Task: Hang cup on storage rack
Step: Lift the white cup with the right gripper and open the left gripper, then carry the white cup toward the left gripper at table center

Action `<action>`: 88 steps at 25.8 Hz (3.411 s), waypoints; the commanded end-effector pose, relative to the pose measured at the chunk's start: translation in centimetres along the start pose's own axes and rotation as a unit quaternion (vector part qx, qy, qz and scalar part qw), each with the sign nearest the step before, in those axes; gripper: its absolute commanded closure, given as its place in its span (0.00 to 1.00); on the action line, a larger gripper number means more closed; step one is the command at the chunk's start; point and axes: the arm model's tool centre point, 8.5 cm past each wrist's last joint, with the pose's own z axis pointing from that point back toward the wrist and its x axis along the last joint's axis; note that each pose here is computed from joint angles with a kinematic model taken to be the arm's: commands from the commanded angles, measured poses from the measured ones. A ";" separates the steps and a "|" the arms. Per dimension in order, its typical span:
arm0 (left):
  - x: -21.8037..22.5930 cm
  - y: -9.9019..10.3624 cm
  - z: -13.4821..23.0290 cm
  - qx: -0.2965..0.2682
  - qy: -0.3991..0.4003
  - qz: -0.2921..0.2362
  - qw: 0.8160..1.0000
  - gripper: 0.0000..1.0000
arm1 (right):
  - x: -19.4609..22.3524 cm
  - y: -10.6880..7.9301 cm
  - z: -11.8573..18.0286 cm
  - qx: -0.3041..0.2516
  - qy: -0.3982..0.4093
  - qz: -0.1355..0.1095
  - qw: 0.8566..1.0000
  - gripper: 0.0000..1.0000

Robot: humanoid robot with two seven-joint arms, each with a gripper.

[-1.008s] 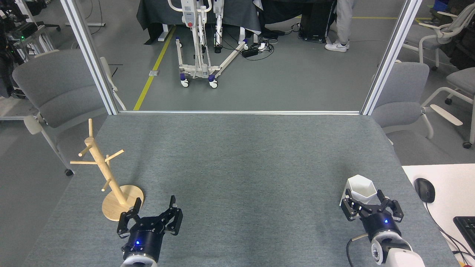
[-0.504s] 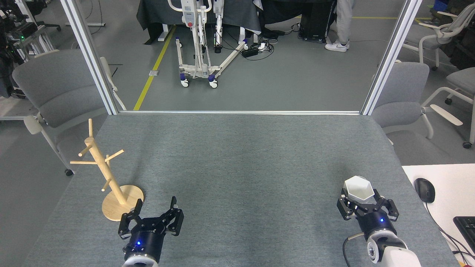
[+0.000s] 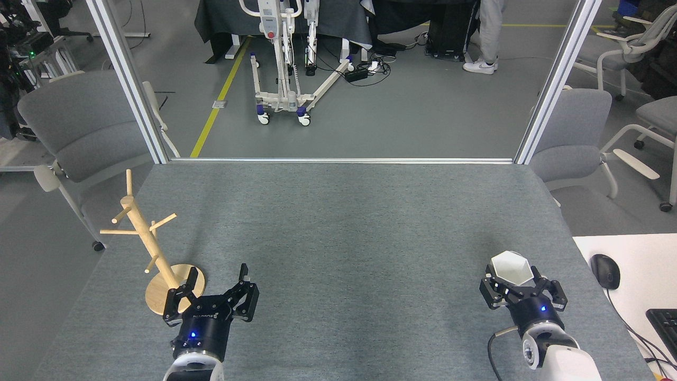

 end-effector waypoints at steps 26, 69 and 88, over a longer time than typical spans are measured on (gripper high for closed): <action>0.5 0.7 -1.6 0.008 -0.015 -0.004 1.000 0.00 | 0.5 -0.7 -1.2 0.003 -0.004 -0.006 1.000 0.00; 0.1 0.8 -1.5 0.010 -0.013 -0.009 1.000 0.00 | 0.5 -6.2 -1.4 0.024 0.000 0.016 1.000 0.41; 6.1 2.2 1.4 0.043 -0.168 -0.036 0.984 0.01 | 10.0 -22.9 5.1 -0.016 0.050 -0.062 0.997 0.40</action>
